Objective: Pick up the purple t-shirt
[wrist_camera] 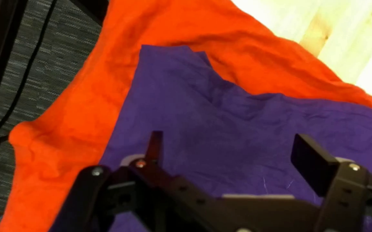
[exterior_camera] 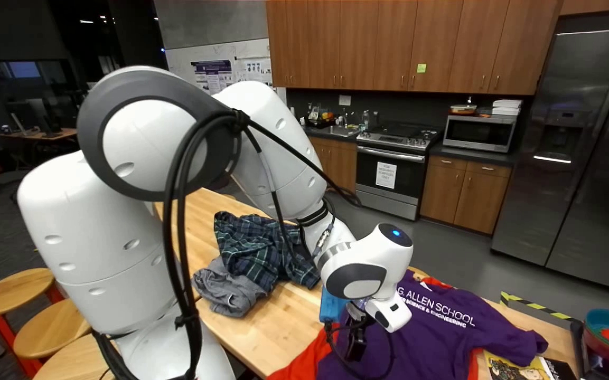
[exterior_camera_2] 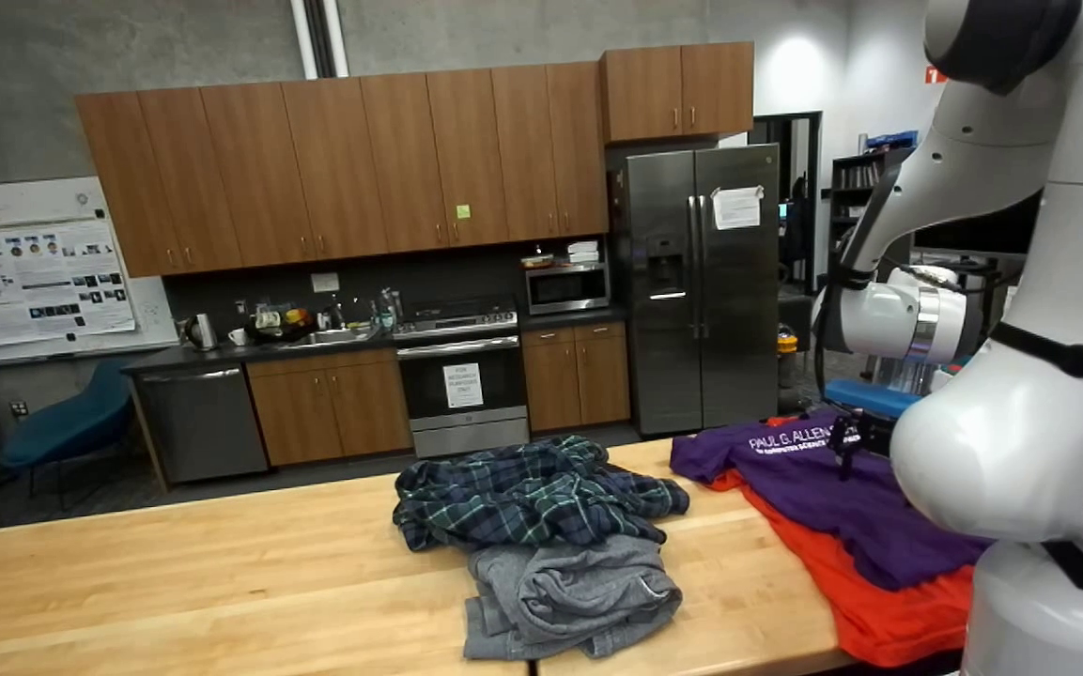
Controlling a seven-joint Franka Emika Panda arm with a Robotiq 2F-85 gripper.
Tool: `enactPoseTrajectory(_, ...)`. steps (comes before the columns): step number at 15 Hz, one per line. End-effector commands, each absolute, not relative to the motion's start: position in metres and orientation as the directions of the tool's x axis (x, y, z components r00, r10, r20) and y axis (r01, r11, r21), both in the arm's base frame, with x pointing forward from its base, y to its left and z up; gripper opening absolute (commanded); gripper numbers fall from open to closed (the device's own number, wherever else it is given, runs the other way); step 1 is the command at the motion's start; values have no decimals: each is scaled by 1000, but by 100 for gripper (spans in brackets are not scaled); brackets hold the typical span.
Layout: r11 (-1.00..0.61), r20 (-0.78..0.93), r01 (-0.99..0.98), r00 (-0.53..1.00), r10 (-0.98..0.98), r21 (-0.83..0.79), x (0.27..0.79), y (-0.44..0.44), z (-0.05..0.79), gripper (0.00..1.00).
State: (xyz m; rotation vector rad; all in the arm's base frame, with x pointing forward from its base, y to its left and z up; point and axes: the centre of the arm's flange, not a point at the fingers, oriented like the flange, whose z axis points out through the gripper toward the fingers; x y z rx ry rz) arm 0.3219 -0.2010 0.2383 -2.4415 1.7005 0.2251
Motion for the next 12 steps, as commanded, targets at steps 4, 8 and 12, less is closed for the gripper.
enactPoseTrajectory(4,-321,-204,-945,327,-923,-64,322,-187,241,100)
enactPoseTrajectory(8,-397,-235,-918,389,-891,-17,321,-176,244,100)
enactPoseTrajectory(12,-555,-235,-828,524,-819,87,323,-166,249,100)
